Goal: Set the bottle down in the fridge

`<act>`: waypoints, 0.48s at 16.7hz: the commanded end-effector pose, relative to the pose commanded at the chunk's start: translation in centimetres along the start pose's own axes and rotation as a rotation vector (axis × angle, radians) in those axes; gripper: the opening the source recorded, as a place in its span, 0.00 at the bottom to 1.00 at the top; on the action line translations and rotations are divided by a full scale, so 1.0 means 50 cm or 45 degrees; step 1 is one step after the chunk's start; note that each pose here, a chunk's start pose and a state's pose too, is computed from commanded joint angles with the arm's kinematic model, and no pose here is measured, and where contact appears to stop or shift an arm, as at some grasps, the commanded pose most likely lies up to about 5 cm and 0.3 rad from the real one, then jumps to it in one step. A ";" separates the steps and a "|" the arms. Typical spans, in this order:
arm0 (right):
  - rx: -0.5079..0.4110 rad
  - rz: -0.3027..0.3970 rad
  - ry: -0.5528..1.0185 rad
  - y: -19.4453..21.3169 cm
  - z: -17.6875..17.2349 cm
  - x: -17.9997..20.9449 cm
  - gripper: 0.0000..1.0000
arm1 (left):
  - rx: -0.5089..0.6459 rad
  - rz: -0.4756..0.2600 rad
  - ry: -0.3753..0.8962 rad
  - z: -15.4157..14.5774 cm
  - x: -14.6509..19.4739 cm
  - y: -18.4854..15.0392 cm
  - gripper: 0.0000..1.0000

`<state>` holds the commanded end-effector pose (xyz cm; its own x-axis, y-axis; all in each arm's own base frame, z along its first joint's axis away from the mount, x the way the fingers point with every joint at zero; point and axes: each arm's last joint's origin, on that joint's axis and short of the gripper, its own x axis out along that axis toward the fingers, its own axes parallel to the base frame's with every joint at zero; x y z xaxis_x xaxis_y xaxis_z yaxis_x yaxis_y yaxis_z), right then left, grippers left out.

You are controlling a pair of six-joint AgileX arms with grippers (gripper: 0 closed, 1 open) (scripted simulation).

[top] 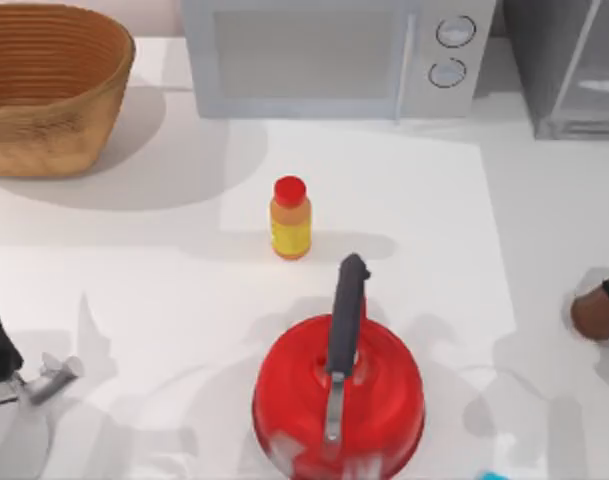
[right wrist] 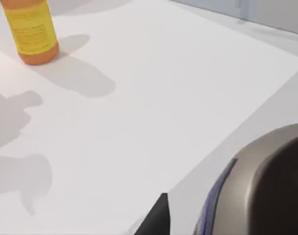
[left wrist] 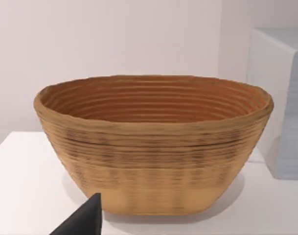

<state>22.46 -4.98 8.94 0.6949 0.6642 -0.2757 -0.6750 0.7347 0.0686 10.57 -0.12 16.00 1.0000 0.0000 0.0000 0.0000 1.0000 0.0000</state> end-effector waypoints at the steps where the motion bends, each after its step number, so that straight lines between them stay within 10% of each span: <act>1: 0.002 0.003 -0.011 -0.012 0.009 -0.015 0.01 | 0.000 0.000 0.000 0.000 0.000 0.000 1.00; 8: -0.088 0.020 -0.099 -0.045 0.059 -0.077 0.01 | 0.000 0.000 0.000 0.000 0.000 0.000 1.00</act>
<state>22.02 -8.79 12.66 0.6997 0.6860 -0.1994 -0.6994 0.7148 0.0050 10.57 -0.12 16.00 1.0000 0.0000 0.0000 0.0000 1.0000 0.0000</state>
